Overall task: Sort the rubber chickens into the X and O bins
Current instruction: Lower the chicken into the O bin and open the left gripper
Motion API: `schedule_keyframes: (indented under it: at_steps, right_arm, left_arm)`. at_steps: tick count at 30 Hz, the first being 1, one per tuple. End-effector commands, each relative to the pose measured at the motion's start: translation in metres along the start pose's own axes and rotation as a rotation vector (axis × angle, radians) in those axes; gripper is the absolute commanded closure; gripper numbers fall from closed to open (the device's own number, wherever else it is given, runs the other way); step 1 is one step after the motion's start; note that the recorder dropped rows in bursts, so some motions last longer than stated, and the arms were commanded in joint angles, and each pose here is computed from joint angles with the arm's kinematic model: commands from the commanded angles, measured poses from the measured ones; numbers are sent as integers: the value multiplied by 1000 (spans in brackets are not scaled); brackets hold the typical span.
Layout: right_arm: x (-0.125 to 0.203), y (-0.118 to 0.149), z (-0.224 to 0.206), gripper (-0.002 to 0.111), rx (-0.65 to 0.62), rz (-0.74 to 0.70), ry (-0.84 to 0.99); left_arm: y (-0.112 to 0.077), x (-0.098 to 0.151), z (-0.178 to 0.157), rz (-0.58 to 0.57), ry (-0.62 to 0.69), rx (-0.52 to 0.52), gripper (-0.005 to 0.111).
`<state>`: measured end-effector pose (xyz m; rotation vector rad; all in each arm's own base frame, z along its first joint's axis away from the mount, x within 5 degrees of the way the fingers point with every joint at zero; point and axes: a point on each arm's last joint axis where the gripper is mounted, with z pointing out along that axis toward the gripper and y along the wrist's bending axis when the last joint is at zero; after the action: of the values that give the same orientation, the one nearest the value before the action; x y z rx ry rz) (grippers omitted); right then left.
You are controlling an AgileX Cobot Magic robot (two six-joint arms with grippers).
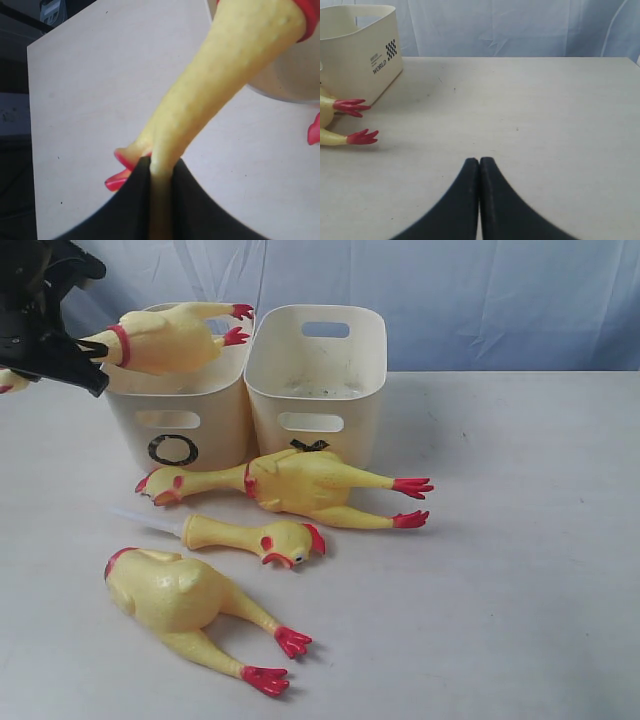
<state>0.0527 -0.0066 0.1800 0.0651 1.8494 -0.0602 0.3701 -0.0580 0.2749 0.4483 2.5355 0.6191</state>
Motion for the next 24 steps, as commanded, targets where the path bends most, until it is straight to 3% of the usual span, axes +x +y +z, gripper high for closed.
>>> schedule_keyframes:
  at_steps: [1,11,24]
  right_arm:
    - [-1,0,0,108,2,-4,-10]
    - [-1,0,0,108,1,-4,-12]
    - [-1,0,0,108,1,-4,-12]
  left_arm:
    - [2,-4,-4,-10,-36,4,106]
    - [1,-5,-4,-9,-48,7,80]
    - [2,-6,-4,-3,-61,2,68]
